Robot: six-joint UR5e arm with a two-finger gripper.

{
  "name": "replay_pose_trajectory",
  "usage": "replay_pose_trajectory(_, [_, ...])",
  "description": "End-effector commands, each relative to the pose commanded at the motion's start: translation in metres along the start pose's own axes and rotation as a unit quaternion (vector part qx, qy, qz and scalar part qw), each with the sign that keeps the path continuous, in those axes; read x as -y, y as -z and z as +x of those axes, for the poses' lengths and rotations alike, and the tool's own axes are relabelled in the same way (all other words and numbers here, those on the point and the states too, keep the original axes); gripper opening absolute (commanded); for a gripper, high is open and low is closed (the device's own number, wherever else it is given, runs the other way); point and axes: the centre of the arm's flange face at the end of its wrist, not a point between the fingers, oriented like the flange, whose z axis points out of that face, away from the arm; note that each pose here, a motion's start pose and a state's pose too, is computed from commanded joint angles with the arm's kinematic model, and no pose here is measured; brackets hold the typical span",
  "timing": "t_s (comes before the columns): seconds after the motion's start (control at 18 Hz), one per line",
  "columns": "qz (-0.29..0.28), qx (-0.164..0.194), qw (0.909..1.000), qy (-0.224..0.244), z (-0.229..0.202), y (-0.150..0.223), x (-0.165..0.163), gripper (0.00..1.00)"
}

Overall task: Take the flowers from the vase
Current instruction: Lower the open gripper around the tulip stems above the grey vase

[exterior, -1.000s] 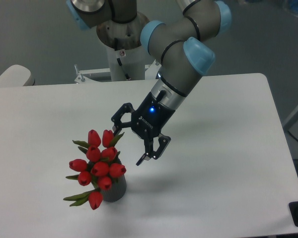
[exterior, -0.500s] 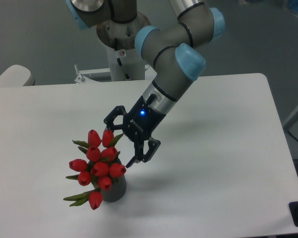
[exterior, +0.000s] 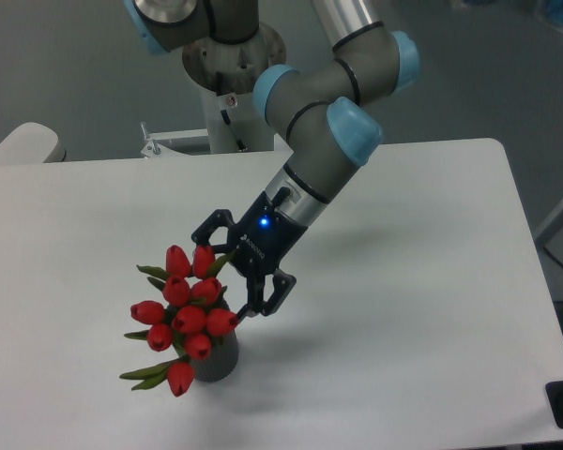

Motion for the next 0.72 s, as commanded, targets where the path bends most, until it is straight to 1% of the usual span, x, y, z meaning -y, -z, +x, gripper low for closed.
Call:
replay_pose_trajectory(0.5, [0.002, -0.011, 0.9999, 0.001, -0.002, -0.014, -0.004, 1.00])
replay_pose_trajectory(0.67, [0.025, -0.021, 0.9995, 0.001, -0.002, -0.015, 0.000, 1.00])
replay_pose_trajectory(0.72, [0.031, -0.022, 0.9993, 0.001, -0.002, -0.014, 0.000, 0.97])
